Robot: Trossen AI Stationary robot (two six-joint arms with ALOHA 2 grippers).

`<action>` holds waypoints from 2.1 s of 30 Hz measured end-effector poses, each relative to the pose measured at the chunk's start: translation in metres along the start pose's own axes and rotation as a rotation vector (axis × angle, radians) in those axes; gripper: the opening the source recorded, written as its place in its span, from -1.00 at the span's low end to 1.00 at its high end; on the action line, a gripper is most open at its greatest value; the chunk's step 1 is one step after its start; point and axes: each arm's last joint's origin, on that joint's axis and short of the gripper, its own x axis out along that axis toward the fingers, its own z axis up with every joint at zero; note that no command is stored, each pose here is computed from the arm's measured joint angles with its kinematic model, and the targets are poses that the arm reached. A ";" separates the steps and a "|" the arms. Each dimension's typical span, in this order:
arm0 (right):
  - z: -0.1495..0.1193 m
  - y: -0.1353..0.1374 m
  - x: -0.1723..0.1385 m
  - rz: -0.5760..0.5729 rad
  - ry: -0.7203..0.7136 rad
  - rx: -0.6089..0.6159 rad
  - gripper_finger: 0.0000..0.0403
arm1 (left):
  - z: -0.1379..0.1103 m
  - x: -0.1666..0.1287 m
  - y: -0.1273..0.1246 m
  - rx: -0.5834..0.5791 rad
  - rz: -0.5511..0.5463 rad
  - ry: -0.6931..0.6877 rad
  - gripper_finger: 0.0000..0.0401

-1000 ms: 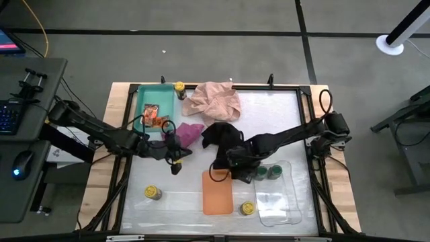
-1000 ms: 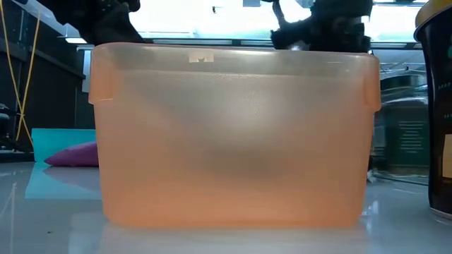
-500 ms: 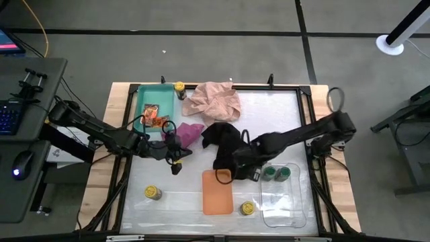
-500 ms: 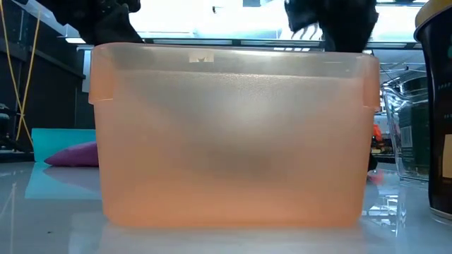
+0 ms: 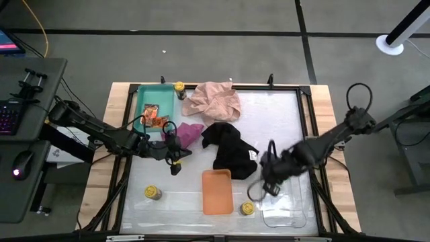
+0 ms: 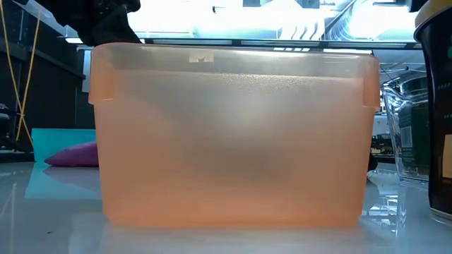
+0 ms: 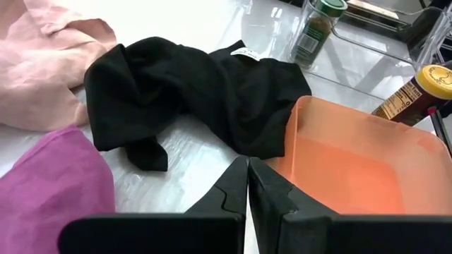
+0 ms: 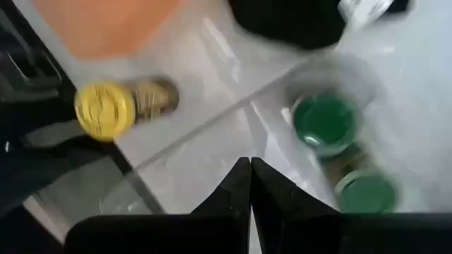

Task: Sort spices by type
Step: Put the green seasoning bottle into the transparent bin

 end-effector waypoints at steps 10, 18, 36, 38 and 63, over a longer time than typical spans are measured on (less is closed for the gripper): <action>-0.003 0.016 0.053 -0.102 0.043 0.003 -1.00 | 0.001 0.001 0.003 0.018 0.014 -0.005 -1.00; 0.002 0.015 0.068 -0.177 0.069 -0.019 -1.00 | 0.002 0.001 0.003 0.017 0.015 -0.005 -1.00; 0.001 0.003 0.065 -0.314 0.074 -0.134 -1.00 | 0.002 0.001 0.003 0.017 0.019 -0.007 -1.00; 0.001 0.004 0.065 -0.298 0.090 -0.162 -1.00 | 0.002 0.001 0.003 0.017 0.019 -0.007 -1.00; -0.046 -0.038 0.062 -0.458 0.397 -0.089 -1.00 | 0.000 0.002 0.003 0.017 -0.002 0.007 -1.00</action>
